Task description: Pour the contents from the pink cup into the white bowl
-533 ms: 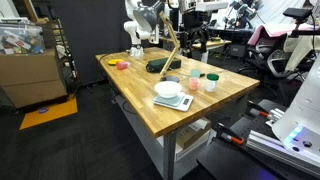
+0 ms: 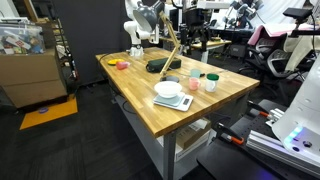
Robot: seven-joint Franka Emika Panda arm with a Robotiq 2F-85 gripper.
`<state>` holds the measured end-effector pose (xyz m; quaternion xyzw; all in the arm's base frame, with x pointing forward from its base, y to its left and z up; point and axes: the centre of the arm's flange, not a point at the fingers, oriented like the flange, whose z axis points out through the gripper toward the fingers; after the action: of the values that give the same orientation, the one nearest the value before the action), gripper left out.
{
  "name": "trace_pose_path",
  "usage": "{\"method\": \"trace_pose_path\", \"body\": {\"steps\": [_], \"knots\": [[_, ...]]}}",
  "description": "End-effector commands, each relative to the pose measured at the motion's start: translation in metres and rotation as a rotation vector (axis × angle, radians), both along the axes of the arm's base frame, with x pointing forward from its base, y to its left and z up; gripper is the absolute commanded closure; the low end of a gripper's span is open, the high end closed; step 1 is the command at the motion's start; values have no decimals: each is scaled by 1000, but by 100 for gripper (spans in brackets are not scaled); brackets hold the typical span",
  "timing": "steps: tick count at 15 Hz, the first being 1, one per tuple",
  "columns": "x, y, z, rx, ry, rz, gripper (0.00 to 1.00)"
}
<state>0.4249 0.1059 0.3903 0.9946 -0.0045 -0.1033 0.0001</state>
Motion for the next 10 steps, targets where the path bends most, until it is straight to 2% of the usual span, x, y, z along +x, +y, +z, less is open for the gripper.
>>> {"method": "trace_pose_path", "body": {"steps": [1, 3, 6, 7, 10], "knots": [[1, -36, 2, 104, -32, -93, 0], [-3, -66, 1, 112, -37, -164, 0], [-14, -101, 1, 23, -39, -228, 0], [-2, -95, -2, 57, -7, -202, 0], [-9, -101, 1, 38, -15, -218, 0]]}}
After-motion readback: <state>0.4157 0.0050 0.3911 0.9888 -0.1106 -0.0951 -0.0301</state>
